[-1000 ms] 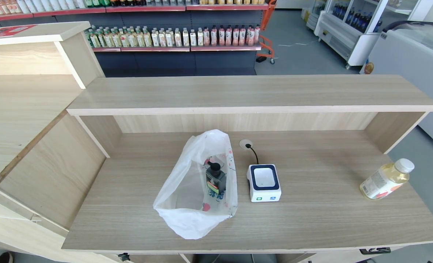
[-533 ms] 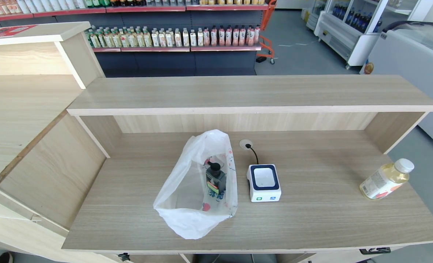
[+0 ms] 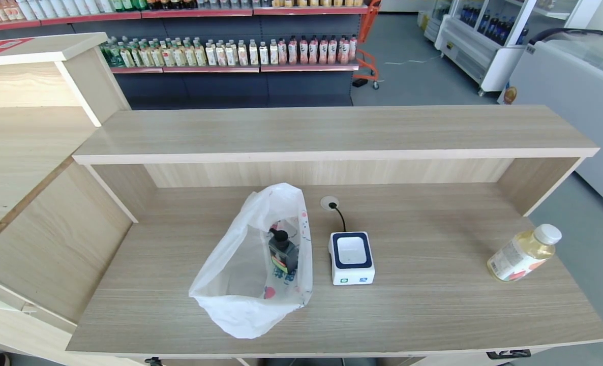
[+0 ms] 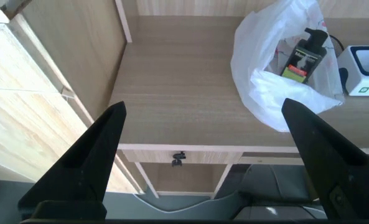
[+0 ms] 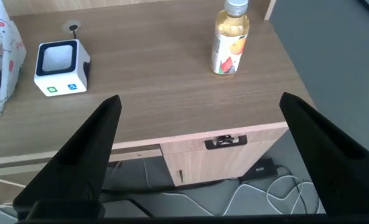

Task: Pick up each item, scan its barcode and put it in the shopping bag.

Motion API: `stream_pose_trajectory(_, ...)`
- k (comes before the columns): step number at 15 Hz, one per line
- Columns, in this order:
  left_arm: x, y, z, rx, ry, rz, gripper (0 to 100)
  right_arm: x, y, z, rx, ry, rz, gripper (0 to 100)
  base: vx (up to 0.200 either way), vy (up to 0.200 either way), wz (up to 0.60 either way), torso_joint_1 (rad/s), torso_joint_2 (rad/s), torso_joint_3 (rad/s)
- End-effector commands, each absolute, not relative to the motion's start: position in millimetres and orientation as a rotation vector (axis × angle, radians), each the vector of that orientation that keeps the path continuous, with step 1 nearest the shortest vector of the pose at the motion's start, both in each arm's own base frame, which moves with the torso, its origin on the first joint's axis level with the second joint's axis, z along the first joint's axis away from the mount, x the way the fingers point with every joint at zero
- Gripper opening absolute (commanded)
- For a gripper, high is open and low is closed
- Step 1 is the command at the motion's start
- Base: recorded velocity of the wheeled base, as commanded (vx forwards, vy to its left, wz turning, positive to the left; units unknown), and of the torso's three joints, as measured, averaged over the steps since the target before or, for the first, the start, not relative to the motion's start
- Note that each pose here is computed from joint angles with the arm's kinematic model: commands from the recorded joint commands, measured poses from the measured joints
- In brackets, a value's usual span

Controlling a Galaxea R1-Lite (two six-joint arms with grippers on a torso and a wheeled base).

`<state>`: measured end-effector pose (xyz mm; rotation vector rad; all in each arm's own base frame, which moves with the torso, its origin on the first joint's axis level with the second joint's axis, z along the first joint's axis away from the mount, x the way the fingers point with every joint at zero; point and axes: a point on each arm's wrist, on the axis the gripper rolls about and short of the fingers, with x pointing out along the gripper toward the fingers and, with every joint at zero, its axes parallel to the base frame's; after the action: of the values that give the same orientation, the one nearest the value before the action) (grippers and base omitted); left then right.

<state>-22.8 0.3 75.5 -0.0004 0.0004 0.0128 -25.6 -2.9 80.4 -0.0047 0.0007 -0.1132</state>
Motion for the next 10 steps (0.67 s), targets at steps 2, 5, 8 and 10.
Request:
stream_pose_trajectory(2, -22.8, 0.3, 75.5, 0.0, 0.0, 0.012, 100, -25.2, -2.9, 80.5, -0.005, 0.005, -0.114, 100, 0.0, -0.2, 0.0, 0.0, 0.0, 0.005)
stream_pose_trajectory(5, -22.8, 0.3, 75.5, -0.002, 0.0, 0.012, 100, -25.2, -2.9, 80.5, -0.006, 0.005, -0.113, 100, 0.0, -0.2, 0.0, 0.001, 0.01, -0.001)
stream_pose_trajectory(8, -22.8, 0.3, 75.5, -0.003, 0.0, 0.012, 100, -25.2, -2.9, 80.5, -0.005, 0.005, -0.114, 100, 0.0, -0.2, 0.0, 0.001, 0.0, 0.001)
stream_pose_trajectory(10, -22.8, 0.3, 75.5, -0.003, 0.0, 0.012, 100, -25.2, -2.9, 80.5, -0.005, 0.005, -0.112, 100, 0.0, -0.2, 0.0, 0.002, 0.0, 0.0)
